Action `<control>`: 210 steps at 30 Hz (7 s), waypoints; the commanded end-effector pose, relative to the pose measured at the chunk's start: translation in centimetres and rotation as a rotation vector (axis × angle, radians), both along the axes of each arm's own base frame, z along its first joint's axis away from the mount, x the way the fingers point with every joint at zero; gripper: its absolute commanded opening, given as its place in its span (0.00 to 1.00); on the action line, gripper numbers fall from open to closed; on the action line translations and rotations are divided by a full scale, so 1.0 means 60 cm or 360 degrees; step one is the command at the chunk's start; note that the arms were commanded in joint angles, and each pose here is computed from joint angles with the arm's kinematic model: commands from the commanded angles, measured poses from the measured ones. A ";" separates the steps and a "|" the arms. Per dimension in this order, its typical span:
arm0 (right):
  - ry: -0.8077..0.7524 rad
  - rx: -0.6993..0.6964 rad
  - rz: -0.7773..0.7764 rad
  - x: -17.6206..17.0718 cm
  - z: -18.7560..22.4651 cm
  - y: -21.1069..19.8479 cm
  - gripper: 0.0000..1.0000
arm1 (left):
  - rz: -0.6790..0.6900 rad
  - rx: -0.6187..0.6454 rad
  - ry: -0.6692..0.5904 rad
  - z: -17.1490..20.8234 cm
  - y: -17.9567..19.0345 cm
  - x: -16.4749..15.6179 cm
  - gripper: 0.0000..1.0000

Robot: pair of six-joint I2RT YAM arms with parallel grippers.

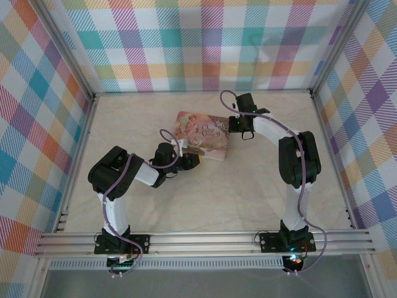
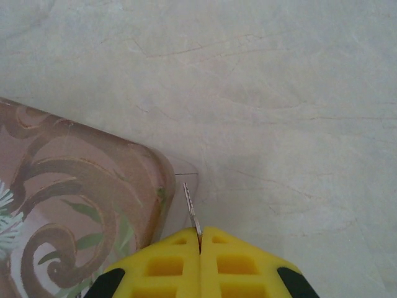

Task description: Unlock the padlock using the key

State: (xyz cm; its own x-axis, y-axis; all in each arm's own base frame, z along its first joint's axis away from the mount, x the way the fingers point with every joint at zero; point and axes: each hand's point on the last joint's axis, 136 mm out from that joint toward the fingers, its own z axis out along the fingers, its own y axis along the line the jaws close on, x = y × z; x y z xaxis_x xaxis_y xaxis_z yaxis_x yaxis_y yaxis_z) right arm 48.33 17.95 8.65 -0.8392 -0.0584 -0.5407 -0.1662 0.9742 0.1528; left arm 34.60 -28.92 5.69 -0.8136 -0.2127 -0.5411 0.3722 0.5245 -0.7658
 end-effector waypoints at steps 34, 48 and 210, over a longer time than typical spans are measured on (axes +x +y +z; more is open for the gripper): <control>-0.0197 0.0496 -0.0105 -0.235 0.146 -0.064 0.00 | 0.0008 -0.0174 0.0698 0.157 -0.059 -0.012 0.08; -0.0384 0.0987 0.0207 -0.331 0.285 -0.012 0.00 | 0.0064 -0.0239 0.0669 0.183 -0.054 -0.012 0.08; 0.0000 0.2038 -0.0406 -0.300 0.135 0.161 0.00 | -0.0001 -0.0490 0.0504 0.233 -0.077 -0.032 0.12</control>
